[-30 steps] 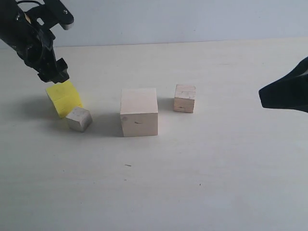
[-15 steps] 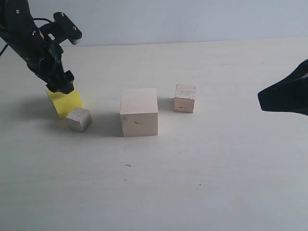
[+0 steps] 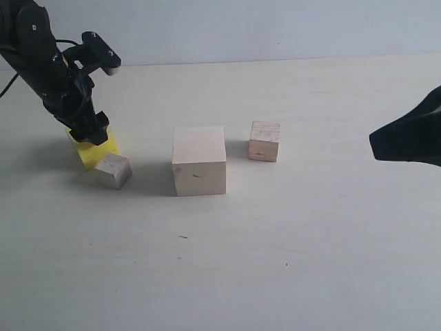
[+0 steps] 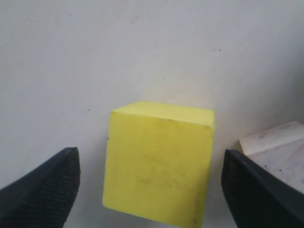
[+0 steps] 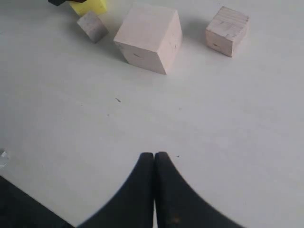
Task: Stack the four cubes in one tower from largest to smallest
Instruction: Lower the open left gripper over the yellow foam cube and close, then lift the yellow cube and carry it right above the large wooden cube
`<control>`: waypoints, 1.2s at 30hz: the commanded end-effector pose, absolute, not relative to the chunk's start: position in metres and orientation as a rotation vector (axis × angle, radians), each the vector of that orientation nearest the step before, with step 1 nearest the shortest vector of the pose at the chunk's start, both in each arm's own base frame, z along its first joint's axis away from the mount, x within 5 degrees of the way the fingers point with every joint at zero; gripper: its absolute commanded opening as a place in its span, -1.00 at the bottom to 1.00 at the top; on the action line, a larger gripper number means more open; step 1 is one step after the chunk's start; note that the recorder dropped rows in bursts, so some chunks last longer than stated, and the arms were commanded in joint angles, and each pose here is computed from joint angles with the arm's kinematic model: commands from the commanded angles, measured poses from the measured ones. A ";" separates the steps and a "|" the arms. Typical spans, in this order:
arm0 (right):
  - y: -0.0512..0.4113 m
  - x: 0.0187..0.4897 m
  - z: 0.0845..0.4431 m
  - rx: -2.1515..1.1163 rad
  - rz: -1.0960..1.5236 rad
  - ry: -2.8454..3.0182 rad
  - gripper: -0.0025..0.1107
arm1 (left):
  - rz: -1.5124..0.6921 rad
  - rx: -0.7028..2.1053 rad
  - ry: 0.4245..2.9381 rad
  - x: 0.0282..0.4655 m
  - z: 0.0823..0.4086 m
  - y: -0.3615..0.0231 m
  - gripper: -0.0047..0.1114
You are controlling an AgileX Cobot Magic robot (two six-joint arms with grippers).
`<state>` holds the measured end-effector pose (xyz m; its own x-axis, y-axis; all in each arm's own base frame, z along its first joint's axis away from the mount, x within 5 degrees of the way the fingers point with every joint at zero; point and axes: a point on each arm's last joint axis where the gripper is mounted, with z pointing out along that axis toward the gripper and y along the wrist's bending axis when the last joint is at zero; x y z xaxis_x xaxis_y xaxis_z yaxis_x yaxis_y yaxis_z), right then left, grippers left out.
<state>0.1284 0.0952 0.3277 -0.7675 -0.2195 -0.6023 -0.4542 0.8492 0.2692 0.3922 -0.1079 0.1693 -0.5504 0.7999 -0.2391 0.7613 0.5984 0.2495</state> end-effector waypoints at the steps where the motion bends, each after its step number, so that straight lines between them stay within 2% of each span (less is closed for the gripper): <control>1: 0.095 0.127 0.326 -0.508 0.542 2.454 -0.96 | 0.148 1.249 2.522 0.395 0.162 -0.109 0.43; 11: 0.095 0.126 0.325 -0.514 0.539 2.468 -0.96 | 0.143 1.277 2.560 0.396 0.141 -0.109 0.42; 13: 0.095 0.126 0.325 -0.514 0.539 2.468 -0.96 | 0.150 1.281 2.556 0.397 0.141 -0.109 0.34; 16: 0.095 0.126 0.325 -0.514 0.539 2.468 -0.96 | 0.170 1.298 2.549 0.397 0.143 -0.108 -0.01; 20: 0.095 0.126 0.325 -0.514 0.539 2.468 -0.96 | 0.180 1.302 2.550 0.393 0.154 -0.106 -0.78; 21: 0.095 0.126 0.325 -0.514 0.539 2.468 -0.96 | 0.188 1.305 2.545 0.393 0.158 -0.106 -0.92; 24: 0.095 0.126 0.325 -0.514 0.539 2.468 -0.96 | 0.203 1.292 2.515 0.389 0.179 -0.104 -0.92; 29: 0.095 0.126 0.325 -0.521 0.534 2.466 -0.96 | 0.190 1.225 2.438 0.373 0.234 -0.102 -0.92; 32: 0.095 0.127 0.326 -0.519 0.533 2.460 -0.96 | 0.050 1.256 2.381 0.357 0.261 -0.107 -0.92; 36: 0.095 0.127 0.326 -0.519 0.534 2.458 -0.96 | -0.222 1.493 2.179 0.333 0.285 -0.124 -0.92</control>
<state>0.1269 0.0948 0.3266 -0.7743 -0.2343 -0.5879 -0.4586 0.8479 0.2660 0.3478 -0.1127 0.2685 -0.4167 0.8177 -0.3970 0.8330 0.5184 0.1935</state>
